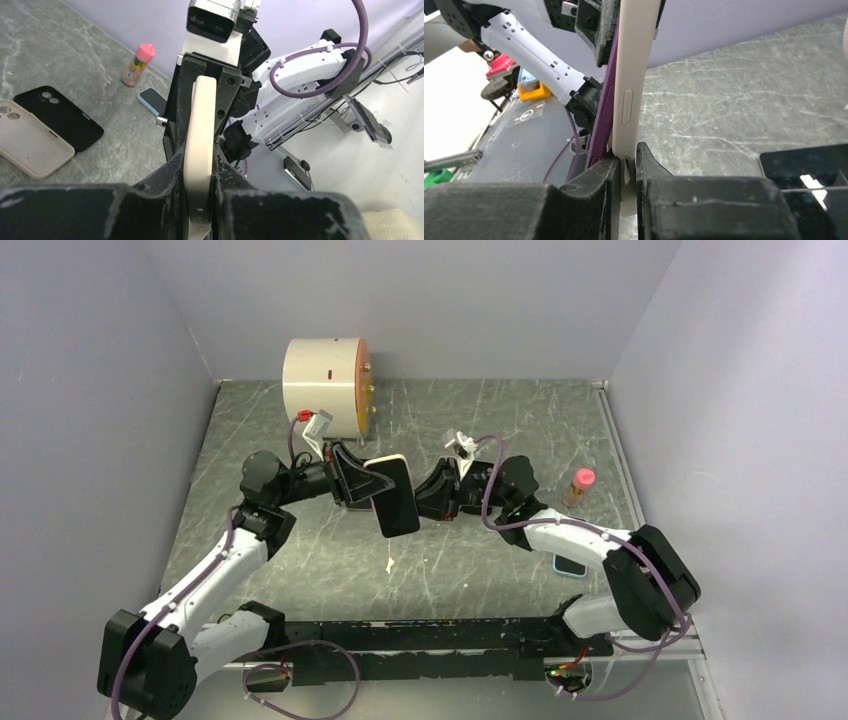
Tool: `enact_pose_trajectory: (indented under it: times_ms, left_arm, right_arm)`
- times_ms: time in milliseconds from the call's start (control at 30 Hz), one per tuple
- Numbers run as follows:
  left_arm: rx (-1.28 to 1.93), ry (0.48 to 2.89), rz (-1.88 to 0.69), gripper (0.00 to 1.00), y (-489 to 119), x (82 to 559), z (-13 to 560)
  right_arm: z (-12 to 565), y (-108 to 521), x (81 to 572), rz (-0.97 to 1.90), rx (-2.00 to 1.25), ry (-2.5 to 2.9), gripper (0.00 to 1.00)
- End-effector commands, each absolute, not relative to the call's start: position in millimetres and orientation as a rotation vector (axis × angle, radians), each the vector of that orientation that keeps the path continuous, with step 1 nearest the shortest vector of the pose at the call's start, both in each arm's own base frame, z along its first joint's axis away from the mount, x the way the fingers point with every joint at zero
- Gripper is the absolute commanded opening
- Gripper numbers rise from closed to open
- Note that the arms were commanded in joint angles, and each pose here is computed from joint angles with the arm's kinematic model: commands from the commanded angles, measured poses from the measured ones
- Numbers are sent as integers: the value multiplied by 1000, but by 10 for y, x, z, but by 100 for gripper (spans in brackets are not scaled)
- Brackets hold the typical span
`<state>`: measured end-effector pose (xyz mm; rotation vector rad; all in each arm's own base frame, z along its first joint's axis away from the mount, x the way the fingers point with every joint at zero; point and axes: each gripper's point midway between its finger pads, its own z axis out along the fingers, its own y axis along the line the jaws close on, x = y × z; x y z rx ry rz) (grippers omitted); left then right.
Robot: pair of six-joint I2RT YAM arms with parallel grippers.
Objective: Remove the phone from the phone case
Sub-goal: Remove the phone case from the phone.
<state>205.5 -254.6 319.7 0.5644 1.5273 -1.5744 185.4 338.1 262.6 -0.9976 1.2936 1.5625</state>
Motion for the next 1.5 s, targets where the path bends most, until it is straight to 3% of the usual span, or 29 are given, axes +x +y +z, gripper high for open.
enact_pose_trajectory:
  times_ms: [0,100,300,533,633,1000,1467]
  left_arm:
    - [453,1727,-1565,2,-2620,2204,2747]
    - [394,1776,-1517,7,-2614,2332,2607]
    - [271,1897,-1337,25,-2516,2603,2317]
    - [127,1952,-1161,53,-2353,2850,2089]
    - [87,1987,-1128,60,-2324,2905,1994]
    - [-42,2063,-1003,70,-2176,3015,1800]
    - [118,2090,-691,77,-2340,2805,1867]
  right_arm:
    - [3201,3367,1799,1552,-949,1028,9]
    - [3070,3378,1841,1566,-914,1091,0]
    - [2671,3388,2141,1460,-782,1323,0]
    - [2369,3312,2342,1357,-652,1461,0]
    - [2288,3305,2392,1349,-610,1492,0]
    - [1862,3373,2524,1400,-402,1671,0]
    - [1509,3250,2833,1189,-19,1970,0]
